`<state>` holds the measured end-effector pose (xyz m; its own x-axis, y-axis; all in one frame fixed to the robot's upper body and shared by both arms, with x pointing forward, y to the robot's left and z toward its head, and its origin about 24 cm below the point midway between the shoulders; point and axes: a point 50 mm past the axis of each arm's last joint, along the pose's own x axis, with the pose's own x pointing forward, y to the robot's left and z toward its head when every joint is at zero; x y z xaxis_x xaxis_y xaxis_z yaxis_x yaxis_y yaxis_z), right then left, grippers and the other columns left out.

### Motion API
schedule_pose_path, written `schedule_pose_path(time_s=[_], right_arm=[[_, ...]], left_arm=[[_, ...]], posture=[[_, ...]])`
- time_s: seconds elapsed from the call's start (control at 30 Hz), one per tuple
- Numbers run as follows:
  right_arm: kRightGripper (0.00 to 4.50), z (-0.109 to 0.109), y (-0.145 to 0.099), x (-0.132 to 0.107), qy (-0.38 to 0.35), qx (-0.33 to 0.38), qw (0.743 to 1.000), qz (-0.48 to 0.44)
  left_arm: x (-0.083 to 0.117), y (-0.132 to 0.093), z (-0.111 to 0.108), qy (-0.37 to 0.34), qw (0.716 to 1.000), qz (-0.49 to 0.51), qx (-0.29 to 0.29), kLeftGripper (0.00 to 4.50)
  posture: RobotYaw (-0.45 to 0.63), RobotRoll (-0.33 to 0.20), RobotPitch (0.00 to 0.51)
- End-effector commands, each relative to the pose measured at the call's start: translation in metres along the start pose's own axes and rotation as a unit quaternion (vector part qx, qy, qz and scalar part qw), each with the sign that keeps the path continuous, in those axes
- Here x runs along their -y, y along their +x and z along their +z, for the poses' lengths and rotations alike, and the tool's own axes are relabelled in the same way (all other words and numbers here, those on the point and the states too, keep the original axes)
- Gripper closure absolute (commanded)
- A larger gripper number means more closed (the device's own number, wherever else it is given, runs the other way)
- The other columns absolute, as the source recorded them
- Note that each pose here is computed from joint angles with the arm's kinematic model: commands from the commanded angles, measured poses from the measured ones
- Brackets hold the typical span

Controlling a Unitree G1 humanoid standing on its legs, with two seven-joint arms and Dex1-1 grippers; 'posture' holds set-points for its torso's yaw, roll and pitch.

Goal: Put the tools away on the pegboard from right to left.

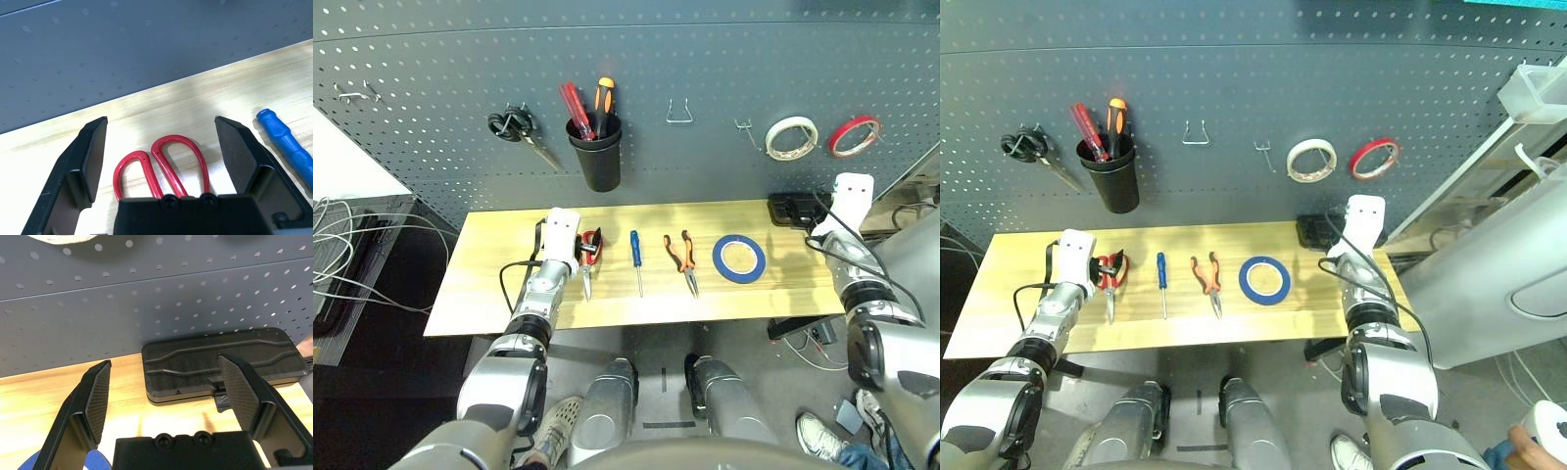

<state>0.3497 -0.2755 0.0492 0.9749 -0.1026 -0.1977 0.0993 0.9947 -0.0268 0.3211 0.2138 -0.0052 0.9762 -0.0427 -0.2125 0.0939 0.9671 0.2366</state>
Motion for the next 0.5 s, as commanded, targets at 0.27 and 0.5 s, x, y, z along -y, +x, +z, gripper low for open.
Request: schedule_pose_path(time_s=[0.27,0.5], right_arm=[[0.0,-0.003,-0.001,0.0,0.006,0.0,1.0,0.013],[0.0,-0.024,-0.004,-0.016,0.026,-0.055,0.996,0.058]], left_arm=[[-0.002,-0.005,-0.008,0.002,1.0,0.009,-0.009,0.02],[-0.008,-0.009,-0.013,-0.008,1.0,0.005,-0.02,0.02]], posture=[[0.02,0.0,0.165],[0.04,0.0,0.181]])
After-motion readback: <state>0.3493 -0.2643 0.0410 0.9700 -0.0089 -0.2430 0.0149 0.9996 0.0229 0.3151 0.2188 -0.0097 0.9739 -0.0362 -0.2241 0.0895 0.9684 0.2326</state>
